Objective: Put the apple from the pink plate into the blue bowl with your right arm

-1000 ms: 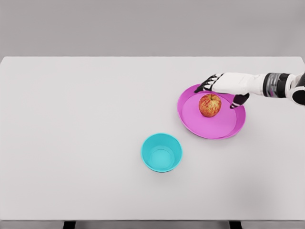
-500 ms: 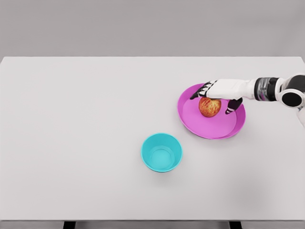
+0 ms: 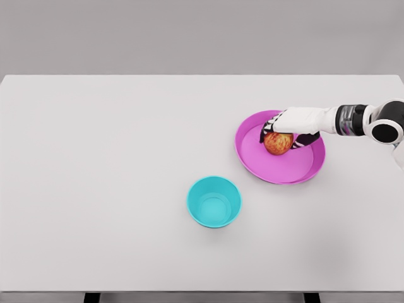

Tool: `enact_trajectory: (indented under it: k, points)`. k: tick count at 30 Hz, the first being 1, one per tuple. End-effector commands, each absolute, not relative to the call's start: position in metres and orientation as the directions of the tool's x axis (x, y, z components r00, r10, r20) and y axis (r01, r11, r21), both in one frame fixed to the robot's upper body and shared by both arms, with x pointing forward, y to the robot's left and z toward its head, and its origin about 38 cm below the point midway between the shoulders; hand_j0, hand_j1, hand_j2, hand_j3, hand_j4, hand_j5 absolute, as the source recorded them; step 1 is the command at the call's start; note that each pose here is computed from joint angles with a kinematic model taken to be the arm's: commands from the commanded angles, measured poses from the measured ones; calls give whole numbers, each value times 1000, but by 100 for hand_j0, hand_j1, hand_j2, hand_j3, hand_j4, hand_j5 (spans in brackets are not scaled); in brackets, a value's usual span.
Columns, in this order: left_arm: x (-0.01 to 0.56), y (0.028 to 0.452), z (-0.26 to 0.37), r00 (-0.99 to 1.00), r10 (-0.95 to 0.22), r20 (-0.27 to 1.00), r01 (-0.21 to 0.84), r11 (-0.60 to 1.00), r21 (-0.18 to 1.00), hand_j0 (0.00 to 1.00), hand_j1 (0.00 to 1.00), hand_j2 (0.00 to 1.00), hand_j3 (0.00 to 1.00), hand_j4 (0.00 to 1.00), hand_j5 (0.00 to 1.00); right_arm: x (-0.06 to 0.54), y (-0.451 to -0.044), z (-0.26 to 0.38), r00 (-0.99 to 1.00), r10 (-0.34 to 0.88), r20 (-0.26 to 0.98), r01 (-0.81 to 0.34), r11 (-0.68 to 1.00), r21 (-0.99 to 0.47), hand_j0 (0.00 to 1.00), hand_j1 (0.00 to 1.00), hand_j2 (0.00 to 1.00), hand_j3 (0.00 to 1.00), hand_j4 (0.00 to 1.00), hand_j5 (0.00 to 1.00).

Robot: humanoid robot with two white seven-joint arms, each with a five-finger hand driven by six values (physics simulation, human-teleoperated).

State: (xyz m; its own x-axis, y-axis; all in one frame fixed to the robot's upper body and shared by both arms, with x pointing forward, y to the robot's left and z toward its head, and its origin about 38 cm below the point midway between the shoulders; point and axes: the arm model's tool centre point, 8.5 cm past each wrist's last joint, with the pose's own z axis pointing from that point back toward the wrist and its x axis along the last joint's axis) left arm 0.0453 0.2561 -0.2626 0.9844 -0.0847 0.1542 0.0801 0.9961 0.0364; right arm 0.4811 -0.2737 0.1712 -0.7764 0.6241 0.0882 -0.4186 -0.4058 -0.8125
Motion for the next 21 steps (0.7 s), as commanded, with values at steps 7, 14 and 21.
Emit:
enact_trajectory:
  k: [7, 14, 21]
  points:
    - [45, 256, -263, 984, -84, 154, 79, 996, 36, 100, 100, 100, 100, 100, 100, 482, -276, 178, -775, 626, 80, -408, -400, -821, 46, 46, 46, 46, 46, 46]
    - [45, 256, -263, 984, -84, 154, 79, 996, 36, 100, 100, 100, 100, 100, 100, 487, -277, 196, -776, 628, 63, -380, -385, -841, 46, 46, 46, 46, 46, 46]
    - [45, 256, -263, 984, -85, 154, 80, 996, 36, 100, 100, 100, 100, 100, 100, 474, -269, 237, -820, 572, -17, -257, -395, -882, 46, 46, 46, 46, 46, 46]
